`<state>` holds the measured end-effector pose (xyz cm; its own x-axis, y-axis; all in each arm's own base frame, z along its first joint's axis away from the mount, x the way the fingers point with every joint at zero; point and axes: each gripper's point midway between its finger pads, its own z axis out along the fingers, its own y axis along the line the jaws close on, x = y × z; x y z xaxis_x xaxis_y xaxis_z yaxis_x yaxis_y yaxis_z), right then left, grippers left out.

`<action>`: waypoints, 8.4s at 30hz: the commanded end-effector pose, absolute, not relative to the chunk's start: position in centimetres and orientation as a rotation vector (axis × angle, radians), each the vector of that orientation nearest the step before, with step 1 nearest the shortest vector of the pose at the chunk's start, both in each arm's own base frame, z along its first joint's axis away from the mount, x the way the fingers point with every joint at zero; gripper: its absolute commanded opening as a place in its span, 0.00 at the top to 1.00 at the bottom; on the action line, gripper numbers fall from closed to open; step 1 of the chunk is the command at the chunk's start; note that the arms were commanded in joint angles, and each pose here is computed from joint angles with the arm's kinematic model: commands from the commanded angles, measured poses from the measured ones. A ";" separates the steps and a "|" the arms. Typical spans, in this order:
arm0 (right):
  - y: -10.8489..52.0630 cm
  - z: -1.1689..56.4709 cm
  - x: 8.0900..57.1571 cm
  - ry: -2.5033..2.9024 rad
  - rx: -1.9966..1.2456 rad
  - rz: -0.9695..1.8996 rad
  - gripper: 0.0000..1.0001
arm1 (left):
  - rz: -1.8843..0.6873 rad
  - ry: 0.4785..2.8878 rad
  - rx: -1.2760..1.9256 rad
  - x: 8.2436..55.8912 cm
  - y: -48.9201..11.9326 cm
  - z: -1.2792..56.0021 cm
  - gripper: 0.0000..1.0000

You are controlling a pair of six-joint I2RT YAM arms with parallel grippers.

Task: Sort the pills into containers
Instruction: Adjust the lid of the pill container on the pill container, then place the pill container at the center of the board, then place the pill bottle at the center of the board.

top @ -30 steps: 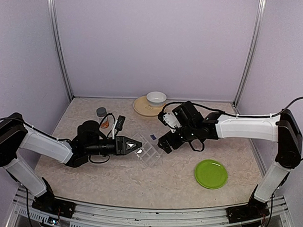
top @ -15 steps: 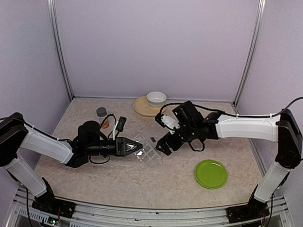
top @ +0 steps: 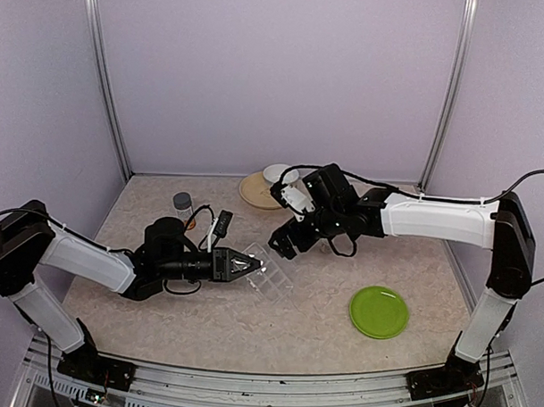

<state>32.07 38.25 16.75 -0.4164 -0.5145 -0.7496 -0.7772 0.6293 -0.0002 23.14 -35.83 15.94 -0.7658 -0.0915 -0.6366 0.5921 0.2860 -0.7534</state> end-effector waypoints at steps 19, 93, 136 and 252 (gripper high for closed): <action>34.3 20.9 35.4 2.103 -0.739 0.284 0.00 | -1.489 1.937 0.276 24.9 -35.2 16.0 0.78; 27.6 20.9 32.9 2.089 -0.549 0.286 0.00 | -0.993 2.167 -0.424 29.0 -30.9 5.8 0.01; 40.1 4.3 27.9 2.171 -1.180 0.061 0.00 | -1.024 2.202 -0.338 27.8 -31.7 5.3 0.19; 24.6 17.0 29.3 2.090 -0.352 0.459 0.00 | -0.660 2.053 -0.048 42.1 -21.2 23.4 0.01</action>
<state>28.97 24.12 16.10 -0.4972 -0.1688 -0.8510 -0.4573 0.8846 0.0918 42.29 -18.00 21.43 -0.5658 -0.3216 -0.7592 0.0755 0.8967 -0.4361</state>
